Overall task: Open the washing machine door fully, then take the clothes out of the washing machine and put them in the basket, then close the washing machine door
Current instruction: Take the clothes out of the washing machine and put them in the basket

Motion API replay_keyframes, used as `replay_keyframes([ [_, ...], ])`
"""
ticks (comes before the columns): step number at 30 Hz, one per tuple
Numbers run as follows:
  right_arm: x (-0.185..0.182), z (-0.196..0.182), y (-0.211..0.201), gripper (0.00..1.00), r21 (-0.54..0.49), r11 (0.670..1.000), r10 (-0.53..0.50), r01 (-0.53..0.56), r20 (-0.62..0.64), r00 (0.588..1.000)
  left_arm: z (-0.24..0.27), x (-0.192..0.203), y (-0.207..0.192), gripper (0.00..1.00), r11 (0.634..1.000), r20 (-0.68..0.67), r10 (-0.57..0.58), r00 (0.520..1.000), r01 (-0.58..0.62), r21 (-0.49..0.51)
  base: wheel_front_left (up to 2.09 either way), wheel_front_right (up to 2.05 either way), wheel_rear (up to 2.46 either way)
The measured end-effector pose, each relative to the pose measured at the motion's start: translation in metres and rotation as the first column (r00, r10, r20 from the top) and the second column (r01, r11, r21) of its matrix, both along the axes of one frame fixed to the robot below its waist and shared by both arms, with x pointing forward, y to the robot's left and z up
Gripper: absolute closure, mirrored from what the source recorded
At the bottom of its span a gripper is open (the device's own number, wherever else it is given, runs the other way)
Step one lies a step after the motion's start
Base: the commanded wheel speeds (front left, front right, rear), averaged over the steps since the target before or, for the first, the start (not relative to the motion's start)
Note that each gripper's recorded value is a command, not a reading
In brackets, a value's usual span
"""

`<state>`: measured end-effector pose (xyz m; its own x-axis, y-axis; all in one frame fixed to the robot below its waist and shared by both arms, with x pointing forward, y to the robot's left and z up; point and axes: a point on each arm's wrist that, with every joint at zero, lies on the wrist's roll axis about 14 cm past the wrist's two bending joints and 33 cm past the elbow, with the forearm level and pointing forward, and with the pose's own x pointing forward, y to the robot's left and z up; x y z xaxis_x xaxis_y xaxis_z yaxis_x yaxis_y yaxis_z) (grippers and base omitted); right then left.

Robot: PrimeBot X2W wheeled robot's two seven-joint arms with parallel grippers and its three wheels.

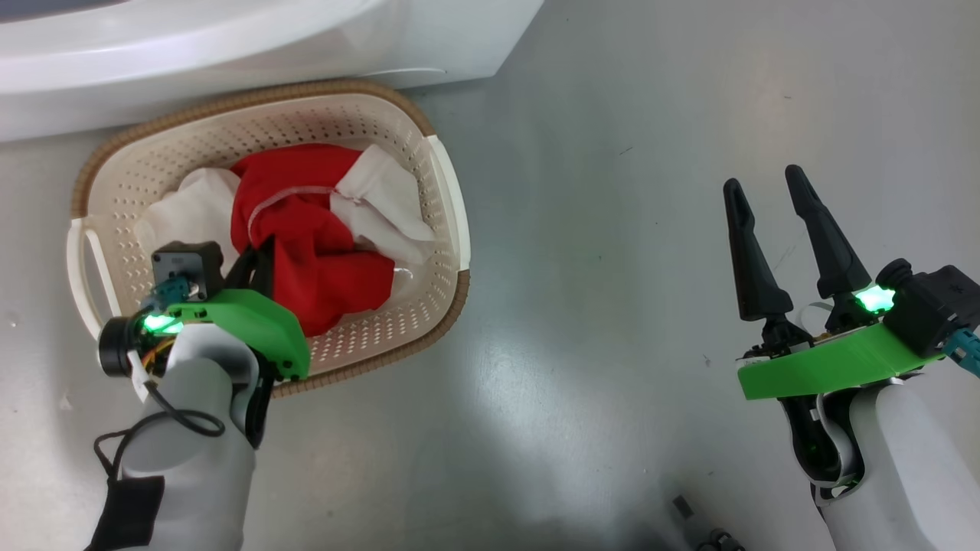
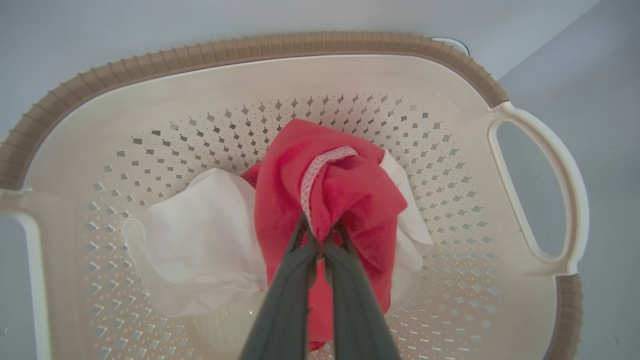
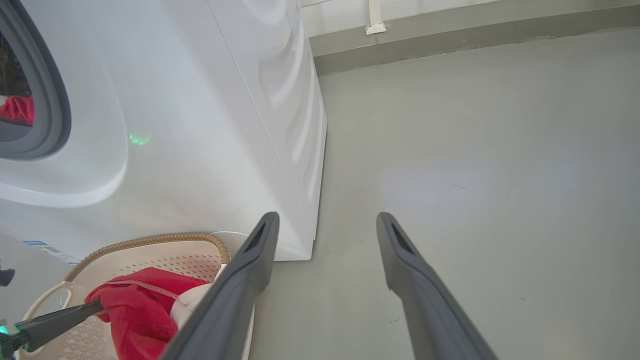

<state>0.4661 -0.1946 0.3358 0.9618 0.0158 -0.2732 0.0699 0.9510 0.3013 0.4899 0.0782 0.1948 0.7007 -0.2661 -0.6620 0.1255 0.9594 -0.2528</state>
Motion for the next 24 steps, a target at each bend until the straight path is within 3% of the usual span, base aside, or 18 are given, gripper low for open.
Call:
replay_keyframes([
  [1, 0.000, -0.001, 0.000, 0.00, 0.000, 1.000, 0.000, 0.000, -0.002, 1.000, -0.001, 0.000, 0.000, 0.89, 1.000, -0.005, 0.000, 1.000, 0.000, 0.000, 0.00, 0.00, 0.00],
  [2, 0.000, -0.002, 0.000, 0.00, -0.001, 1.000, 0.000, 0.000, -0.004, 1.000, -0.002, 0.000, 0.000, 0.71, 1.000, -0.008, 0.000, 1.000, 0.000, 0.000, 0.00, 0.00, 0.00],
  [4, -0.001, -0.002, 0.000, 0.00, -0.001, 1.000, 0.000, 0.000, -0.005, 1.000, -0.002, 0.001, -0.001, 0.54, 1.000, -0.008, 0.001, 1.000, -0.001, 0.000, 0.00, 0.00, 0.00],
  [5, -0.001, -0.001, 0.000, 0.00, -0.001, 1.000, 0.000, 0.000, -0.004, 1.000, -0.002, 0.001, 0.000, 0.31, 1.000, -0.009, 0.001, 1.000, -0.001, 0.000, 0.00, 0.00, 0.00],
  [6, 0.000, -0.001, 0.000, 0.00, -0.002, 1.000, 0.000, 0.000, -0.003, 1.000, -0.002, 0.001, 0.000, 0.31, 1.000, -0.010, 0.002, 1.000, -0.002, 0.001, 0.00, 0.00, 0.00],
  [7, 0.000, -0.001, 0.000, 0.00, -0.001, 1.000, 0.001, -0.001, -0.002, 1.000, -0.002, 0.001, 0.000, 0.00, 1.000, -0.011, 0.003, 1.000, -0.003, 0.001, 0.00, 0.00, 0.00],
  [24, 0.004, 0.024, 0.003, 0.00, -0.002, 1.000, 0.016, -0.016, 0.055, 0.998, 0.032, 0.007, 0.014, 0.00, 0.997, 0.060, 0.074, 0.995, -0.073, -0.017, 0.00, 0.00, 0.00],
])
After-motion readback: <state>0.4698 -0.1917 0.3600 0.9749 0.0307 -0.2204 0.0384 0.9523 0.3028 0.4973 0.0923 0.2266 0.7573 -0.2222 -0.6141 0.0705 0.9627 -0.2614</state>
